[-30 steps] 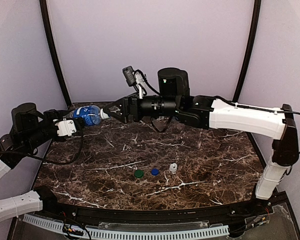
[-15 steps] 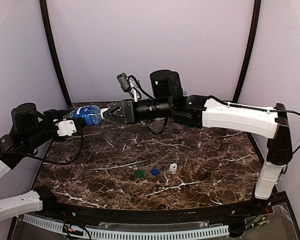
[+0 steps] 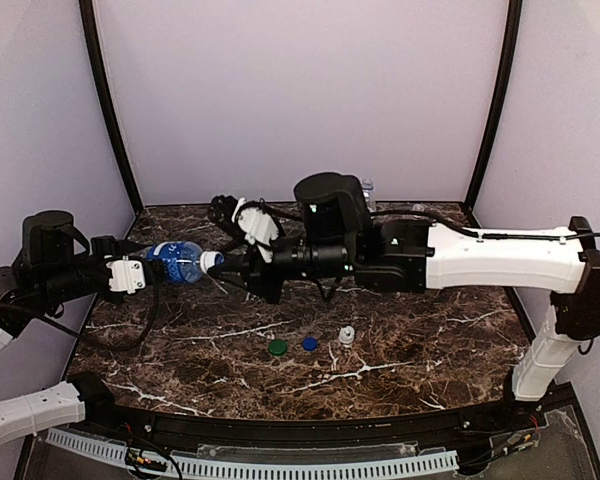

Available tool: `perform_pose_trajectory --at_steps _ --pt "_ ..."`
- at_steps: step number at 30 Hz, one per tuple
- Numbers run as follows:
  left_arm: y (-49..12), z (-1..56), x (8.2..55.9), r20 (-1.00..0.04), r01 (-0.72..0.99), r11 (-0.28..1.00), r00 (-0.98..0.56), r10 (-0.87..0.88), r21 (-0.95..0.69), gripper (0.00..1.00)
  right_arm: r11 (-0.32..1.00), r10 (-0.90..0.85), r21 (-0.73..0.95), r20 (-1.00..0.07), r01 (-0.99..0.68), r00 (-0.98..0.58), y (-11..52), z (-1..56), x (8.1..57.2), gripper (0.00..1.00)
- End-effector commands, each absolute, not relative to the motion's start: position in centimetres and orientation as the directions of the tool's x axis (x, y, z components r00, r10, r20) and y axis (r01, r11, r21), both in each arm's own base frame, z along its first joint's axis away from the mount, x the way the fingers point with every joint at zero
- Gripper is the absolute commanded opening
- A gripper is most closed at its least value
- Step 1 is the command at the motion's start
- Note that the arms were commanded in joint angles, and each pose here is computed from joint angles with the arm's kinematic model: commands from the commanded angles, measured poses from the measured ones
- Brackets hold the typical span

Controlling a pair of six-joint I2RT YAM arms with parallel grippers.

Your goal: Unscrew the bottle caps

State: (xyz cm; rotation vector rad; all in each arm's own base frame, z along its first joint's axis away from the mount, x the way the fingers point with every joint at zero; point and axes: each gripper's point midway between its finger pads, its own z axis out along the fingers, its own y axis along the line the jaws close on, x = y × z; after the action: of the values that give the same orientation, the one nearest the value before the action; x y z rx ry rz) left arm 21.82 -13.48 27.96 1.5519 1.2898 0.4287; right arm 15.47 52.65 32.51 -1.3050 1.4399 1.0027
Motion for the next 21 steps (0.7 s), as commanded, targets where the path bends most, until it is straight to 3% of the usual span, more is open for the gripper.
perform_pose_trajectory --at_steps 1,3,6,11,15,21 --pt "-15.1 24.9 17.5 -0.398 0.692 -0.017 0.435 0.808 0.722 0.31 0.009 -0.339 -0.751 -0.624 -0.661 0.704 52.3 31.3 9.5 0.0" --pt "-15.1 24.1 16.4 -0.392 0.714 -0.069 0.459 0.797 0.697 0.31 -0.004 -0.384 -0.897 -0.407 -0.442 0.829 51.9 30.3 8.8 0.0" --pt "-14.7 22.7 15.1 -0.375 0.744 -0.137 0.476 0.796 0.654 0.31 -0.074 -0.449 -0.987 -0.092 -0.14 0.889 51.4 29.0 9.0 0.0" --pt "-14.1 21.0 13.5 -0.334 0.753 -0.237 0.52 0.786 0.613 0.31 -0.142 -0.555 -0.917 0.386 0.374 0.737 51.1 28.8 10.6 0.0" --pt "-13.5 19.9 13.2 -0.304 0.754 -0.271 0.526 0.795 0.598 0.31 -0.131 -0.561 -0.883 0.441 0.451 0.701 51.6 29.5 10.3 0.0" --pt "-13.2 19.5 13.1 -0.287 0.752 -0.282 0.528 0.799 0.595 0.31 -0.135 -0.527 -0.888 0.44 0.44 0.727 51.9 28.7 9.8 0.0"
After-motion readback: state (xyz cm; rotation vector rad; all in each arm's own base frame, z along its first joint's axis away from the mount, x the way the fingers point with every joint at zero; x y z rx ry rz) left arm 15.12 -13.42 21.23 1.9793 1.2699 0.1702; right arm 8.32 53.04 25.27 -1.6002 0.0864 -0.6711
